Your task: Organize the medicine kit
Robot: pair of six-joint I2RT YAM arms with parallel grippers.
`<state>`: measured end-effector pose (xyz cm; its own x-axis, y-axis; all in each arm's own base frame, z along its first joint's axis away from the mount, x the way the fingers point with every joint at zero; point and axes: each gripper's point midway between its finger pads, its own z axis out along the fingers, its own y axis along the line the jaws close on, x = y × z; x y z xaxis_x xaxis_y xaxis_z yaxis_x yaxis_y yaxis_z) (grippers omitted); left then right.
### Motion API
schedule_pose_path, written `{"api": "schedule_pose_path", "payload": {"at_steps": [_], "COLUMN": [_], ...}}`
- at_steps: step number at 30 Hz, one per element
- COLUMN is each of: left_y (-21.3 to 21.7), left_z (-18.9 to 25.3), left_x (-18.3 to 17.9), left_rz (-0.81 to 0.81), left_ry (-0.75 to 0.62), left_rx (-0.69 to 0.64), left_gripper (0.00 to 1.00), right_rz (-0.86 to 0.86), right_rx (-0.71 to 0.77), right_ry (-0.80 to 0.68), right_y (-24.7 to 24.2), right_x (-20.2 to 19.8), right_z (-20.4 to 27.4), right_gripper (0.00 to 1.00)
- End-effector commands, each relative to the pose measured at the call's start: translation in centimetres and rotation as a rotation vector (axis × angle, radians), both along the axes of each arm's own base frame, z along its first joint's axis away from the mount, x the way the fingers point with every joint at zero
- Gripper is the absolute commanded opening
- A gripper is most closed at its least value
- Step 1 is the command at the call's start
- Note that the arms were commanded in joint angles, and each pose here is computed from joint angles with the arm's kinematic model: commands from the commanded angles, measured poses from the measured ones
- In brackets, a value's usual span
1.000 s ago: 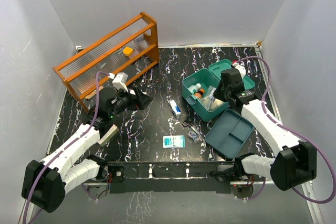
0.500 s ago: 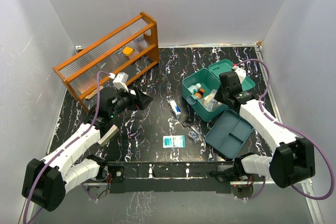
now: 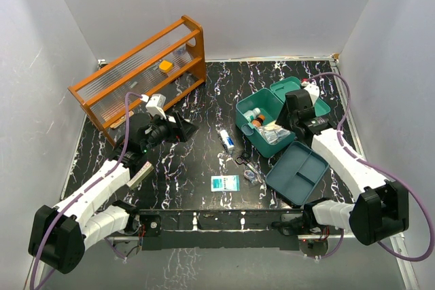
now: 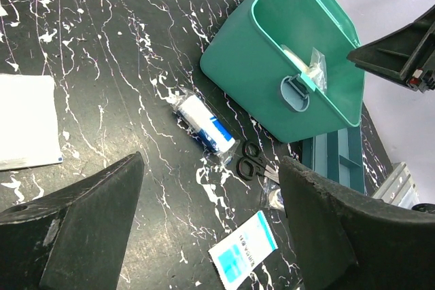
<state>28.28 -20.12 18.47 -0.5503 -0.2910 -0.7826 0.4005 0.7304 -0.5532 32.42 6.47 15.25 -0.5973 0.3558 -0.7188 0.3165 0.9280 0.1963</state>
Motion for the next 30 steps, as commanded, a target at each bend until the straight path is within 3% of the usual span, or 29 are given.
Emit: {"api": "schedule_pose_path", "payload": {"at_steps": [1,6,13,21,30], "left_y": [0.3,0.3,0.4,0.3,0.5], "left_z": [1.0,0.8,0.7,0.4,0.7], "left_x": [0.2,0.2,0.2,0.3,0.2], "left_rz": [0.014,0.016,0.022,0.019,0.030], "left_ry": [-0.041,-0.035,-0.034,-0.026,-0.039], "left_rx": [-0.010,-0.008,-0.009,-0.012,-0.017], "left_gripper": [0.79,0.79,0.80,0.80,0.80], "right_rz": [0.130,0.239,0.141,0.158,0.136], "right_rx": [0.065,0.102,0.089,0.054,0.038], "right_ry": [-0.103,-0.023,0.110,0.215,0.228], "right_y": [2.6,4.9,3.7,3.6,3.4], "right_x": [2.4,3.0,1.8,1.1,1.7], "right_z": [3.2,1.2,-1.7,-4.6,-4.2], "right_gripper": [0.40,0.39,0.39,0.41,0.41]}}
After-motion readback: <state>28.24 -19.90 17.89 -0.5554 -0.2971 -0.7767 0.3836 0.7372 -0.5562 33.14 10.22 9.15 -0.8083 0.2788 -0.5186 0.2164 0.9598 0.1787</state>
